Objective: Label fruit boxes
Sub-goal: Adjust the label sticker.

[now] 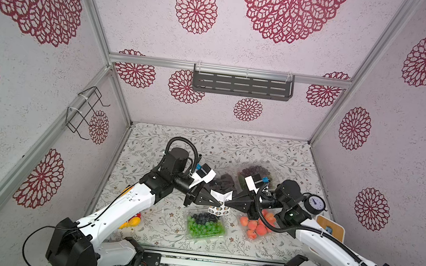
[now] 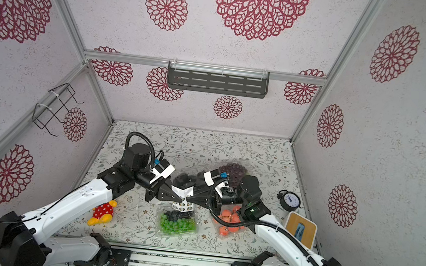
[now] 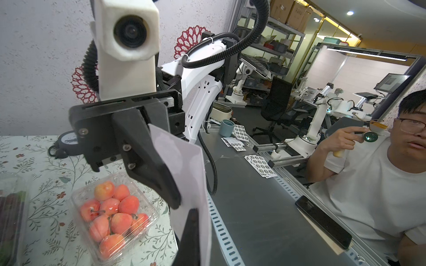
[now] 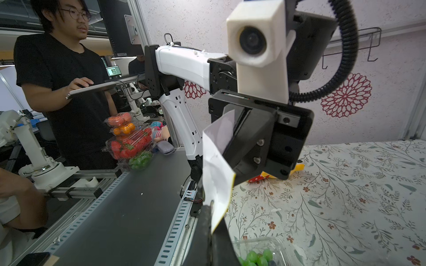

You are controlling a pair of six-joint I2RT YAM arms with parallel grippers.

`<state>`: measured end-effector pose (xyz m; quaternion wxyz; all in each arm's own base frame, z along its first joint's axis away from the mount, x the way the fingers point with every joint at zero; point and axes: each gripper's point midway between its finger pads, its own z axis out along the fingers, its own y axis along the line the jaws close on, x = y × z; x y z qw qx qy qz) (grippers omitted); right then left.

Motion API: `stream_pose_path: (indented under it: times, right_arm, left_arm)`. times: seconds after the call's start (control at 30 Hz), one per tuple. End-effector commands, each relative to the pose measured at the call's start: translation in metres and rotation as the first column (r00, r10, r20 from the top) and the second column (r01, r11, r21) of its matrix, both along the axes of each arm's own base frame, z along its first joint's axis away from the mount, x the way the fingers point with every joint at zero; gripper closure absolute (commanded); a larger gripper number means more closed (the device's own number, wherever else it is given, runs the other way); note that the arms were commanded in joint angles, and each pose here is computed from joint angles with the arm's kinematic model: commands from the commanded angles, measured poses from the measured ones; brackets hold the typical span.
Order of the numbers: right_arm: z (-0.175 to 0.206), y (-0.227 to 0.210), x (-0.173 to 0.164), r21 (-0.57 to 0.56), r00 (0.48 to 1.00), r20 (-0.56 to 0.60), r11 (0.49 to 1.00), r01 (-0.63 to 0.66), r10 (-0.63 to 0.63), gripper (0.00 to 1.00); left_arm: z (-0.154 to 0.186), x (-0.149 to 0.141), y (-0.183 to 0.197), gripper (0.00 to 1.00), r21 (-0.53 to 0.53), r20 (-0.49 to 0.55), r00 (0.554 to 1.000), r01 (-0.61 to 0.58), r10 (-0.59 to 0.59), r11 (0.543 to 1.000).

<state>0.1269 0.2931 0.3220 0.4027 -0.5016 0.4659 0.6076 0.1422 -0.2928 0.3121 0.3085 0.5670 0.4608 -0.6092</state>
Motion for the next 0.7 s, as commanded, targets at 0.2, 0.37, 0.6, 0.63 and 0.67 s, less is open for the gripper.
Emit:
stream_pose_path:
  times: [0.2,0.37,0.6,0.63,0.67]
  right_arm:
    - [0.013,-0.003,-0.005,0.033,0.997,0.077,0.999,0.012,-0.015,1.0]
    - [0.015,-0.005,-0.001,0.034,0.994,0.087,0.998,0.06,-0.063,1.0]
    - [0.017,0.0,0.01,0.005,0.993,0.084,0.996,0.087,-0.087,1.0]
    - [0.017,-0.001,0.011,0.008,0.992,0.089,0.996,0.094,-0.095,1.0]
    - [0.019,-0.001,0.012,0.01,0.991,0.091,0.995,0.1,-0.1,1.0]
  left_arm:
    - [0.009,0.017,-0.006,1.0,-0.015,0.033,0.997,-0.068,0.068,0.998]
    - [0.011,0.02,-0.006,0.96,-0.029,0.045,0.993,-0.104,0.105,0.994]
    - [0.015,0.02,-0.004,0.96,-0.038,0.057,0.992,-0.111,0.113,0.993]
    - [0.016,0.021,-0.003,0.96,-0.042,0.061,0.991,-0.114,0.117,0.993]
    - [0.018,0.022,-0.003,0.96,-0.044,0.064,0.991,-0.117,0.119,0.992]
